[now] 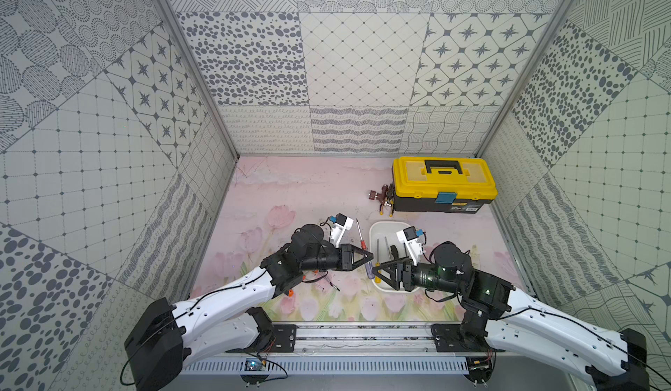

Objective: Put the screwdriver on the desktop into the storage box
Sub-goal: Place the screwdriver in the storage box.

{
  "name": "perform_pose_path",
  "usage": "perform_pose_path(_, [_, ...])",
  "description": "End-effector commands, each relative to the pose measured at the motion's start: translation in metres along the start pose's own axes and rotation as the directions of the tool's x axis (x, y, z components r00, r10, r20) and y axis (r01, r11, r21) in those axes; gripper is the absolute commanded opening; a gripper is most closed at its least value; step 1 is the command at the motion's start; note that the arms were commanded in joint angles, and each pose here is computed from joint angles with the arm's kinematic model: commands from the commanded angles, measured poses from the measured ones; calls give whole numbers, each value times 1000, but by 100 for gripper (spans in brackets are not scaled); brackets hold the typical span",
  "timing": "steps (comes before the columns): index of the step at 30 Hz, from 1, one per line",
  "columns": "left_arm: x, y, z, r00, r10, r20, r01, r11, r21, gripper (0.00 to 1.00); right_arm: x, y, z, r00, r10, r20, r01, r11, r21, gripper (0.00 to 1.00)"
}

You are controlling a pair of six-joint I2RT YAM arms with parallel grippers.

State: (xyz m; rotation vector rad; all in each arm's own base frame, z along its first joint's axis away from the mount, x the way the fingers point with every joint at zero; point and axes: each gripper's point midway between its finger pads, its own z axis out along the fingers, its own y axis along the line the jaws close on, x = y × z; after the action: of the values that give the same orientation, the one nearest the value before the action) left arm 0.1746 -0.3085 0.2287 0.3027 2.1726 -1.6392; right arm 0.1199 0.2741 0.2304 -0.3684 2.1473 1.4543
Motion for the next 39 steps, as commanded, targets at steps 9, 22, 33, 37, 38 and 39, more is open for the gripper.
perform_pose_path(9, [1,-63,-11,992,123,-8,-115,945,307,0,2,24,6,1000,-12,-19,9,988,-155,61])
perform_pose_path(22, [3,-59,-9,992,125,-13,-115,946,303,0,2,26,6,1000,-12,-13,10,985,-172,12])
perform_pose_path(33, [-23,-2,-4,993,57,100,-52,998,-47,63,-3,-7,17,1000,11,-1,-11,1000,23,0])
perform_pose_path(37, [-25,5,-2,993,43,109,-35,997,-75,58,-1,-9,21,1000,8,-4,-8,999,33,0])
perform_pose_path(38, [-25,7,-2,993,39,108,-30,996,-80,57,-1,-8,22,1000,8,-5,-7,1000,28,0])
perform_pose_path(39, [-24,9,-1,994,35,105,-26,996,-87,56,-1,-8,22,1000,7,-4,-7,1000,25,0])
